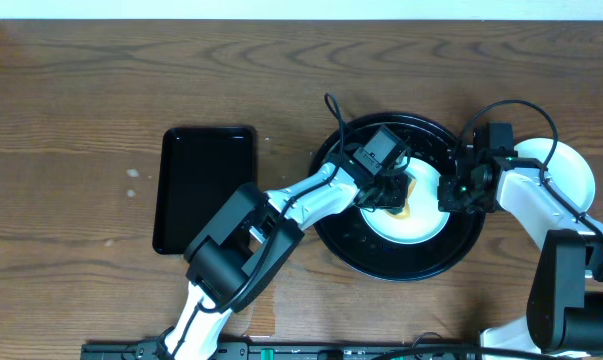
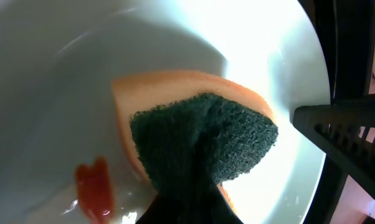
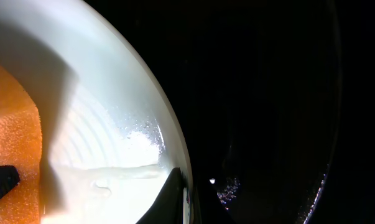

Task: Clean dirty plates on tray and stack at the side
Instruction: 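Lift sponge with left gripper and scrub the plate held by right gripper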

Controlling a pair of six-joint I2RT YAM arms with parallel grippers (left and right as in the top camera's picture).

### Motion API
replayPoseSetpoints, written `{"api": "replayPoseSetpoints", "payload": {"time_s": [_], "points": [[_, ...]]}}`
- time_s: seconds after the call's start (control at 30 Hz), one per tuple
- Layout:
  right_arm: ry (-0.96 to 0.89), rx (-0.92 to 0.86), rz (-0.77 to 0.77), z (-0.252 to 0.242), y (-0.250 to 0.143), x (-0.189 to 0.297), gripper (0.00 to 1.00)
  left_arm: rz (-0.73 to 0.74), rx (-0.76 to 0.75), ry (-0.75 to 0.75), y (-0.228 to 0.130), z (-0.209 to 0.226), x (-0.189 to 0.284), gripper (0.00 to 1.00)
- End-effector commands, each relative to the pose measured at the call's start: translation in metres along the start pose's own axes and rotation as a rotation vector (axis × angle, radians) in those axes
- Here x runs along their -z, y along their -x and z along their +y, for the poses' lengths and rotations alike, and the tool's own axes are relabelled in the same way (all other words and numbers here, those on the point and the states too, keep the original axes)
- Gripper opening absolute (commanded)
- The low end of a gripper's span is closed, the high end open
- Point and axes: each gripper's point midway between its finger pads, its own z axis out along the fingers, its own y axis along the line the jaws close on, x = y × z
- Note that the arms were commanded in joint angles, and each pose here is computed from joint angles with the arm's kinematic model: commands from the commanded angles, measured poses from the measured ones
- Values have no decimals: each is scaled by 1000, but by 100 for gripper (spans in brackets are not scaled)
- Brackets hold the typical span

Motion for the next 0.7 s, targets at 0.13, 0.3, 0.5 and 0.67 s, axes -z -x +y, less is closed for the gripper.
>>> {"api": "replayPoseSetpoints", "payload": {"time_s": [0.13,0.3,0.5,0.67], "points": [[-35,18,52,0,-14,-6,1,20,-85,308,-13,72,-16,8],[-35,18,53,0,-15,-6,1,4,-155,488,-10,104,-2,8],[-36,14,57,0,-16,-6,1,-28,-235,617,0,122,10,8],[-36,13,62,0,-17,-6,1,-49,-285,696,8,130,19,7]]}}
